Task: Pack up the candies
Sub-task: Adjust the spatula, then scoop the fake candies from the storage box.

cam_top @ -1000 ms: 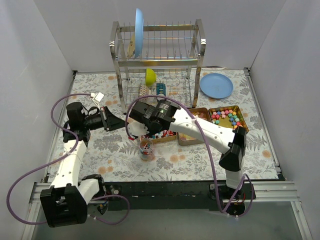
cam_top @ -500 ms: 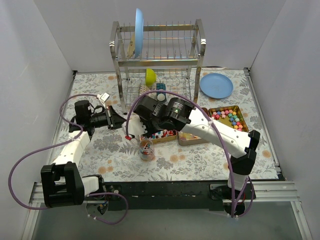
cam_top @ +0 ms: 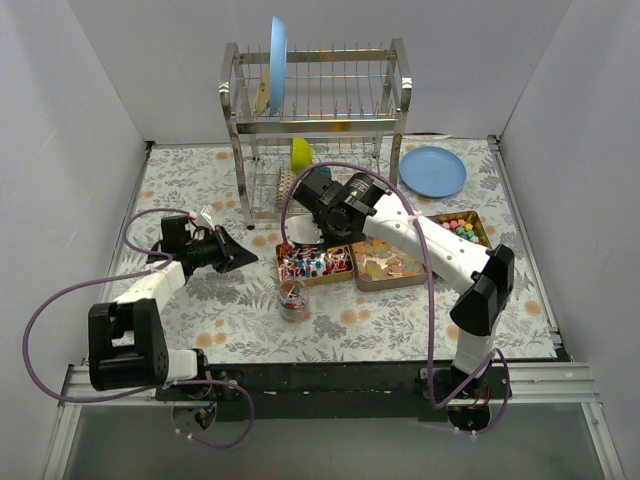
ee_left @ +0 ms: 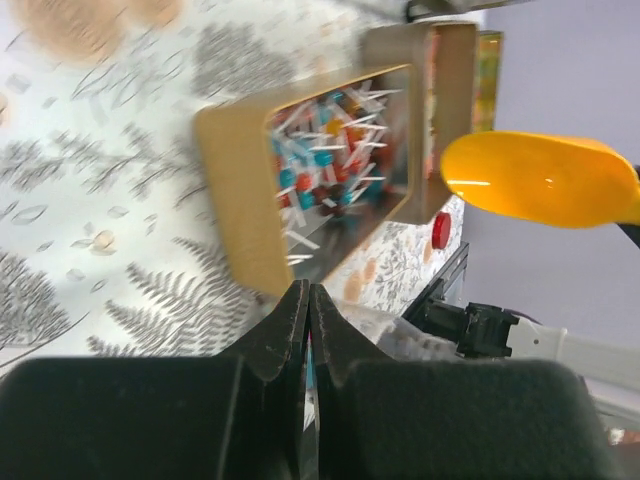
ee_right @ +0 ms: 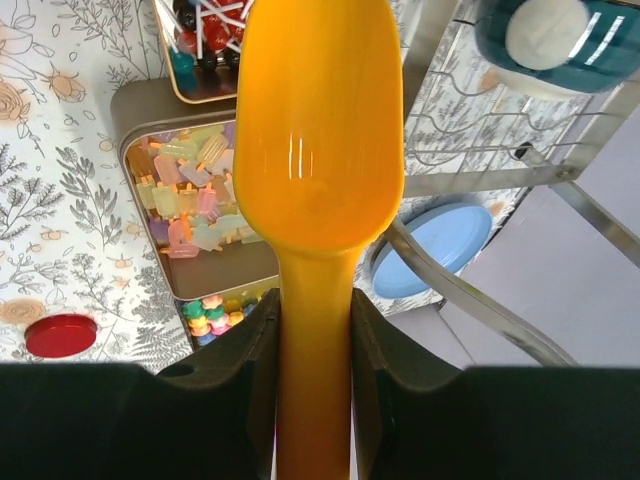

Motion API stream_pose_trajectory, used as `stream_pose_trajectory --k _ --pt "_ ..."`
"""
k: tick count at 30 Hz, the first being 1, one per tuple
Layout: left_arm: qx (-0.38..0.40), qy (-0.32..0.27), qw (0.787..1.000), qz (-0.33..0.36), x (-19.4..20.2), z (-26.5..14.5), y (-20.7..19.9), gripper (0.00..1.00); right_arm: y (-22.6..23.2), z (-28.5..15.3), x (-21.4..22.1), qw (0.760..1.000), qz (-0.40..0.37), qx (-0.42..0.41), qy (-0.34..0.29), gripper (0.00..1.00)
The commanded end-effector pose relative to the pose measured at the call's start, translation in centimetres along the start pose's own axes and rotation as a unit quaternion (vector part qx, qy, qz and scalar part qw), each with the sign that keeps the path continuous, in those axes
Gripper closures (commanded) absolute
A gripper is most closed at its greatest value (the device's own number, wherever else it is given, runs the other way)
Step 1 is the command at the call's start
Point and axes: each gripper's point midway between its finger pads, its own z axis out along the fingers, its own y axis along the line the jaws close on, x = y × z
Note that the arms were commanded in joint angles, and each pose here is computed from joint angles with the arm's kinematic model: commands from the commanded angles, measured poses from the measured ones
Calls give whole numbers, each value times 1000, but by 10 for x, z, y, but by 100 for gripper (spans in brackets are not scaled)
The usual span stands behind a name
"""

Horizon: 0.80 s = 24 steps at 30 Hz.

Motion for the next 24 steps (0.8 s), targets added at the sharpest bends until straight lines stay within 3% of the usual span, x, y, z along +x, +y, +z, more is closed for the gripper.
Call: stream_pose_trajectory --k 1,13,24 --pt "-44 18 997 -54 11 11 32 100 6 18 8 998 -31 -21 42 99" --pt "-73 81 990 -88 42 39 62 100 -7 61 16 990 -84 -42 108 99" --pt "-59 131 985 -93 71 59 56 100 -7 101 8 982 -98 -60 150 99"
